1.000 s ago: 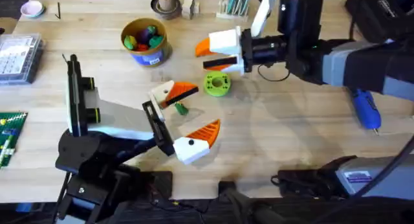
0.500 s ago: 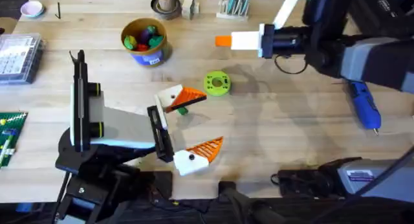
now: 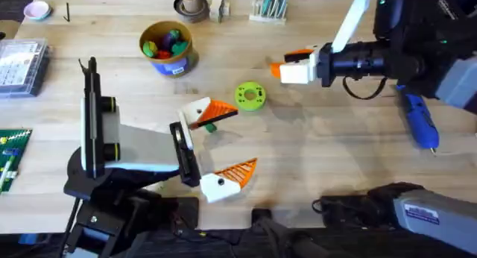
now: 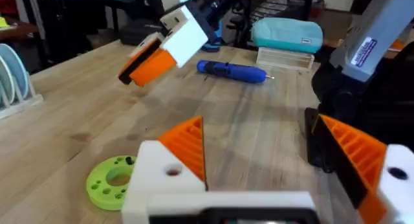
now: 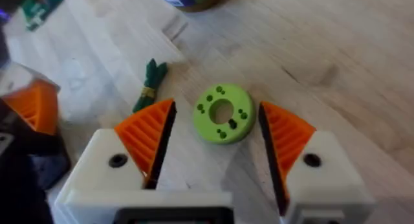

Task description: Pick up the gripper from the table and insert it into the empty holder that is missing its gripper. Then pick up a screw, insert it into the mounting hole, and use the screwdriver to tighten it. Finally, clean up the table by picking up the vegetable and placing it into the bucket.

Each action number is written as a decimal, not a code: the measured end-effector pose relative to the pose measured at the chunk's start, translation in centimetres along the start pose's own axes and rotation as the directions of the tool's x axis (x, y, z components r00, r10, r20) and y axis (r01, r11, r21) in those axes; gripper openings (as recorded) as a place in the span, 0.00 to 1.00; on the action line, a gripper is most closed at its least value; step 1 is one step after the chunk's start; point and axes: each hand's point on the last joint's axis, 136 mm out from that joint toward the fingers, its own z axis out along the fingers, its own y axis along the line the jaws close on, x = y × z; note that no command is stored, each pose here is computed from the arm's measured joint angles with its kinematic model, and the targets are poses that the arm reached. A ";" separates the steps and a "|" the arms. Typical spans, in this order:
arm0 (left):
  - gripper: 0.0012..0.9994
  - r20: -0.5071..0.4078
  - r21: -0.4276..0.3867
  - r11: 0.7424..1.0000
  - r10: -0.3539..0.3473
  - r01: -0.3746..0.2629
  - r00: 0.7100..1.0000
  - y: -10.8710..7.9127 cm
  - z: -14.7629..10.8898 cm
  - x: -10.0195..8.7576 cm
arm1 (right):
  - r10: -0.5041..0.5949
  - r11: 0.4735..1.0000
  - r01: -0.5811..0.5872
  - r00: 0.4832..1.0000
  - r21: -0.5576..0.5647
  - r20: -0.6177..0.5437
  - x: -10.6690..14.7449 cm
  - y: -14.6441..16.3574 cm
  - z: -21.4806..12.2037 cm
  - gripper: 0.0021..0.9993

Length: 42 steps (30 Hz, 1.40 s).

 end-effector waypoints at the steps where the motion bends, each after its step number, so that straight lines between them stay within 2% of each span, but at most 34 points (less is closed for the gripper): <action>1: 0.99 0.000 0.000 1.000 0.000 0.000 1.000 0.0 0.0 0.0 | -0.039 0.999 0.040 0.999 0.030 -0.009 0.0 0.0 0.1 0.81; 5: 0.99 0.000 0.000 1.000 0.000 0.000 1.000 0.0 0.0 0.0 | -0.134 0.986 0.144 0.985 0.086 -0.106 1.6 0.9 1.4 0.81; 11: 0.99 0.000 0.000 1.000 0.000 0.000 1.000 0.0 0.0 0.0 | -0.216 0.970 0.235 0.953 0.067 -0.215 3.8 2.5 3.1 0.82; 23: 0.99 0.000 0.000 1.000 0.000 0.000 1.000 0.0 0.0 0.0 | -0.120 0.971 0.189 0.914 0.144 -0.388 7.5 0.4 3.8 0.82; 27: 0.99 0.000 0.000 1.000 0.000 0.000 1.000 0.0 0.0 0.0 | -0.112 0.965 0.205 0.883 0.160 -0.456 7.2 0.1 4.8 0.82; 32: 0.99 0.000 0.000 1.000 0.000 0.000 1.000 0.0 0.0 0.0 | -0.144 0.956 0.243 0.874 0.162 -0.463 5.8 -0.1 6.1 0.82; 42: 0.99 0.000 0.000 1.000 0.000 0.000 1.000 0.0 0.0 0.0 | -0.186 0.949 0.287 0.840 0.128 -0.510 7.1 -0.6 6.9 0.82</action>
